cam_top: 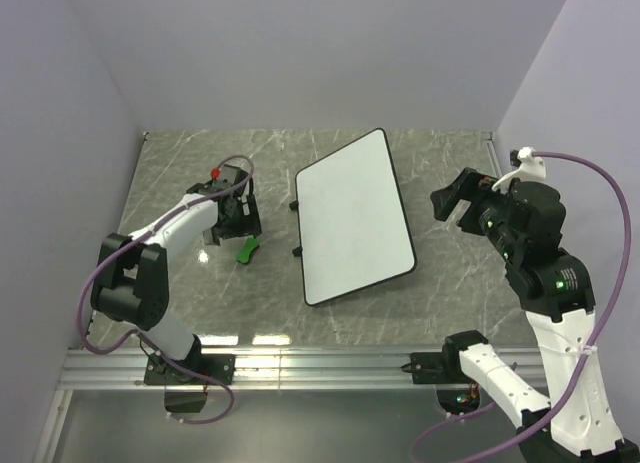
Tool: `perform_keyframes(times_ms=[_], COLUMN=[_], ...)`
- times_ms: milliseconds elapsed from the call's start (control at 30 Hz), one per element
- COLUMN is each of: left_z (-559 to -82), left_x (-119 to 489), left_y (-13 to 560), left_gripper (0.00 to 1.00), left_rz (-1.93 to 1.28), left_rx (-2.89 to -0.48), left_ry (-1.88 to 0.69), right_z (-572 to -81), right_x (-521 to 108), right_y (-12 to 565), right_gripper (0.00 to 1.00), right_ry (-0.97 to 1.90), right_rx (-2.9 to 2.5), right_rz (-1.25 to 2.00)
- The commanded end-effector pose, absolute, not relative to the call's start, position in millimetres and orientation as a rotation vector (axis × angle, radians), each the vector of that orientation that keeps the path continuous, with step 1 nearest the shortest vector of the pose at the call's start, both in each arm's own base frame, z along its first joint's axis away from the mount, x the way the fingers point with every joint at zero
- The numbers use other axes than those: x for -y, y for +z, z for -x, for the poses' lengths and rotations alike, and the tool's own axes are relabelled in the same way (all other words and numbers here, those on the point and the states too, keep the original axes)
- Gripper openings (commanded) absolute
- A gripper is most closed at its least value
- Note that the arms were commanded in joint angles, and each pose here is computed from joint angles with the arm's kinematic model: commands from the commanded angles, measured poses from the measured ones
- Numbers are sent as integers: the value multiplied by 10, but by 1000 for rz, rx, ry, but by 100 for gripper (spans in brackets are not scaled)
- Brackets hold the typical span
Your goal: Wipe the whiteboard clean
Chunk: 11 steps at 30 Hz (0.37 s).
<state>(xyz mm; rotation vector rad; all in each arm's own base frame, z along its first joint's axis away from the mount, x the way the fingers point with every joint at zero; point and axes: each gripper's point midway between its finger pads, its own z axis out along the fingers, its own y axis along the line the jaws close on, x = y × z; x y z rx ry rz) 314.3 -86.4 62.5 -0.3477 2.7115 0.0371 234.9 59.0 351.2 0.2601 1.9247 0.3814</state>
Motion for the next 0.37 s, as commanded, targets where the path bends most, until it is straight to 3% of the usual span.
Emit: perform_keyframes(times_ms=[0,333], left_z=[-3432,-3738], left_x=[845,885], left_y=[1095,1806], left_gripper=[99,98], left_rz=[378,374], left_rx=[-2561,-2402], left_ry=[29,-23], right_z=[-2352,-2294], right_x=[-611,-653], right_y=[3634,3782], right_gripper=[100,100], right_ry=[406,437], right_rx=[-1870,-1825], right_rz=[-244,-200])
